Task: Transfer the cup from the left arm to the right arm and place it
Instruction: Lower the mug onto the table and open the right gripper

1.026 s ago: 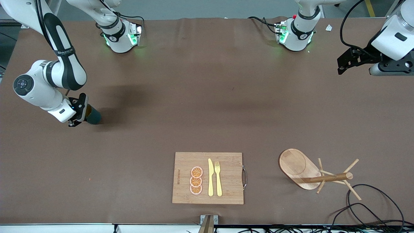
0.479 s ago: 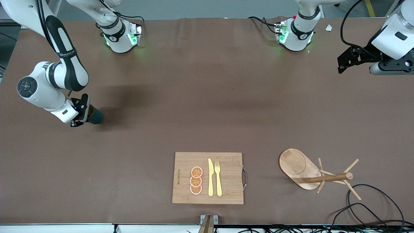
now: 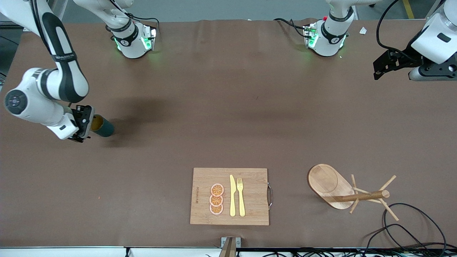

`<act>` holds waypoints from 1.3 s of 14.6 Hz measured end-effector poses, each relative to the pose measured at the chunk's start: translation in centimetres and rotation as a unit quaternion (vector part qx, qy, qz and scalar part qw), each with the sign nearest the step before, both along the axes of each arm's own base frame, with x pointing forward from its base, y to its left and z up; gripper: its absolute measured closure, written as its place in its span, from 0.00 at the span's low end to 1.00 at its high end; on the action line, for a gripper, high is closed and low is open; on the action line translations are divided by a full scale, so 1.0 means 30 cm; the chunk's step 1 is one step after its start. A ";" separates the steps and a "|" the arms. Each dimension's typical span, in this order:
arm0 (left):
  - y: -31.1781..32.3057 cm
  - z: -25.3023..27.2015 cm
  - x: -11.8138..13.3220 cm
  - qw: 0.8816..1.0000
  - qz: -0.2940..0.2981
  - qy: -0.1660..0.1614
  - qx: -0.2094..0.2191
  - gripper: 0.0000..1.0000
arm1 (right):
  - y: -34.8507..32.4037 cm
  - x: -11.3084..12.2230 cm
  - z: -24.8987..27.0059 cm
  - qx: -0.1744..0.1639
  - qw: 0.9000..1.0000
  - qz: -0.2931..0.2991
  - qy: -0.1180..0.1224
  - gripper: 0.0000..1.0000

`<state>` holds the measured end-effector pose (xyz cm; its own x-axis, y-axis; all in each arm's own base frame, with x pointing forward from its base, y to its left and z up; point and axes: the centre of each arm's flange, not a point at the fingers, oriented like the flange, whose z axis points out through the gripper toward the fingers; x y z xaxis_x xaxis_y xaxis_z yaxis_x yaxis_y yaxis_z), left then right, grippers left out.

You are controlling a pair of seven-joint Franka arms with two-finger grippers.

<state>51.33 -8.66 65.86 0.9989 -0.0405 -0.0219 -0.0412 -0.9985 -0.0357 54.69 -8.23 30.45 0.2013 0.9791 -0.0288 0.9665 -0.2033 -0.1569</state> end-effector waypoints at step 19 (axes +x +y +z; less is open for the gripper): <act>0.014 0.002 0.000 1.000 0.004 0.001 0.000 0.00 | 0.008 0.078 0.895 -0.092 0.841 -0.533 0.022 0.00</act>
